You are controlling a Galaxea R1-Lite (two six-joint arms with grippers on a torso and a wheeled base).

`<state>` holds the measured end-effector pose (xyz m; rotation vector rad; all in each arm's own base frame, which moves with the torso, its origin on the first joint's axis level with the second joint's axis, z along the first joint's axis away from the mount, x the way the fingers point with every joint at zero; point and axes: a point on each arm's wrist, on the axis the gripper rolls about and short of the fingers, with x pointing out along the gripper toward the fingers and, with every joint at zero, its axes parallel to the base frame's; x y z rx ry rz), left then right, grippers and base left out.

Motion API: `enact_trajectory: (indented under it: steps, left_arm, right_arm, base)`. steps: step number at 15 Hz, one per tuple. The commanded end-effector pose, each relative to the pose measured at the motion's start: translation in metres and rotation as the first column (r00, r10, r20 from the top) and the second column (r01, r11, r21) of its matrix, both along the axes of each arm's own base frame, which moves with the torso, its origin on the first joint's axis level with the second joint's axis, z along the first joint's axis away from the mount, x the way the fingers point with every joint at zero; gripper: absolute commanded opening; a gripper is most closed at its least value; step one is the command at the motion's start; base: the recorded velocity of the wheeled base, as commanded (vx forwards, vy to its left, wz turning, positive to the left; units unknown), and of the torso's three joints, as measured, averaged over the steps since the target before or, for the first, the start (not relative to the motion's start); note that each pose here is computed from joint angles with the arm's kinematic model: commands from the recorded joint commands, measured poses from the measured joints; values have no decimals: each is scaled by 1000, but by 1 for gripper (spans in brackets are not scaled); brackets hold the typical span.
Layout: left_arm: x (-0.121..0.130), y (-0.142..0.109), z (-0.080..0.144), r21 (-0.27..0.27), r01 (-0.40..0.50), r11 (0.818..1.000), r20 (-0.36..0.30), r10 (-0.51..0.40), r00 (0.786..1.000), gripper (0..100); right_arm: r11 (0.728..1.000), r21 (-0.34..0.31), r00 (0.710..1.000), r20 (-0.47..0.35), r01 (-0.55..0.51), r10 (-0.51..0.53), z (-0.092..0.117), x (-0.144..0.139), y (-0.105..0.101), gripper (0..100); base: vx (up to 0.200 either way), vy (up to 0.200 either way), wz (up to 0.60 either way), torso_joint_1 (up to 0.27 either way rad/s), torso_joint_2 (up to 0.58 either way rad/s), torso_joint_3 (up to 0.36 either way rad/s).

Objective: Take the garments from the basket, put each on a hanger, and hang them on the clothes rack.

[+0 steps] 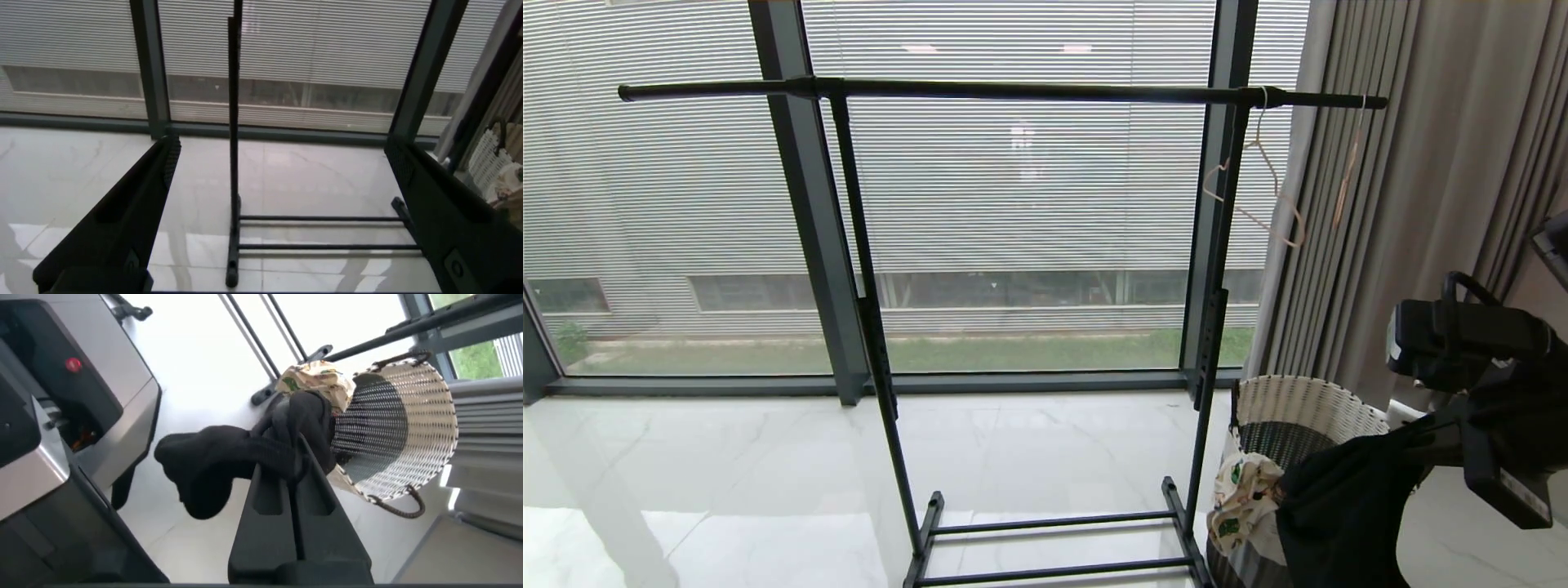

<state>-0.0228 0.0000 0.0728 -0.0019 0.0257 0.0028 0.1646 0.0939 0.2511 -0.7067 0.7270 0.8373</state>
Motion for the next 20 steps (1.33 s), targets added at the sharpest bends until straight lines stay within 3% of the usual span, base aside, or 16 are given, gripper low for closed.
enact_trajectory:
  steps: [1,4,5,6,7,8,9,10,11,12,13,14,17,18,19,20]
  left_arm:
    - [0,0,0,0,1,1000,0,-1,1000,100]
    - [0,0,1,-3,6,1000,9,-6,1000,100]
    - [1,0,32,-48,64,997,61,-61,996,100]
    - [25,-1,83,-157,154,976,37,-150,988,100]
    - [54,-5,119,-156,175,972,47,-170,984,100]
    - [91,-11,139,-151,174,973,21,-173,985,100]
    - [123,-22,148,-146,233,961,-11,-238,971,100]
    - [152,-42,142,-169,307,937,-77,-323,943,100]
    - [166,-51,136,-196,324,925,-114,-350,930,100]
    - [197,-79,110,-231,344,910,-245,-397,885,100]
    - [210,-95,99,-217,352,910,-304,-406,862,100]
    - [222,-117,93,-209,393,895,-340,-443,829,100]
    - [216,-184,87,-212,578,788,-364,-612,702,100]
    - [201,-210,79,-222,647,729,-390,-675,627,100]
    - [195,-219,76,-233,666,708,-401,-694,598,100]
    - [178,-245,64,-275,689,670,-437,-726,531,100]
  right_arm:
    - [1000,-11,1000,-22,-12,11,-3,12,9,0]
    - [1000,10,1000,-3,-17,17,-1,15,11,0]
    - [1000,16,1000,2,-19,19,1,14,11,0]
    - [1000,21,1000,1,-22,22,1,13,10,0]
    - [999,24,1000,-4,-28,28,0,13,11,0]
    - [999,25,1000,-4,-26,26,0,14,11,0]
    - [999,27,1000,1,-26,26,1,14,11,0]
    - [999,31,1000,8,-24,24,2,15,11,0]
    - [999,33,1000,12,-23,23,2,15,11,0]
    - [999,44,999,32,-22,21,5,16,11,0]
    - [999,46,999,36,-24,22,6,16,11,0]
    - [999,46,999,36,-24,22,6,16,11,0]
    - [999,52,1000,29,-13,12,5,17,11,0]
    - [998,58,1000,23,2,-3,5,17,11,0]
    - [998,60,1000,21,4,-6,5,17,11,0]
    - [998,58,1000,21,8,-9,5,17,11,0]
  base:
    - [0,0,0,0,0,0]
    - [0,0,0,0,0,0]
    - [0,0,0,0,0,0]
    - [0,0,0,0,0,0]
    - [0,0,0,0,0,0]
    - [0,0,0,0,0,0]
    - [0,0,0,0,0,0]
    - [0,0,0,0,0,0]
    - [0,0,0,0,0,0]
    - [0,0,0,0,0,0]
    - [0,0,0,0,0,0]
    - [0,0,0,0,0,0]
    - [0,0,0,0,0,0]
    - [0,0,0,0,0,0]
    - [0,0,0,0,0,0]
    - [0,0,0,0,0,0]
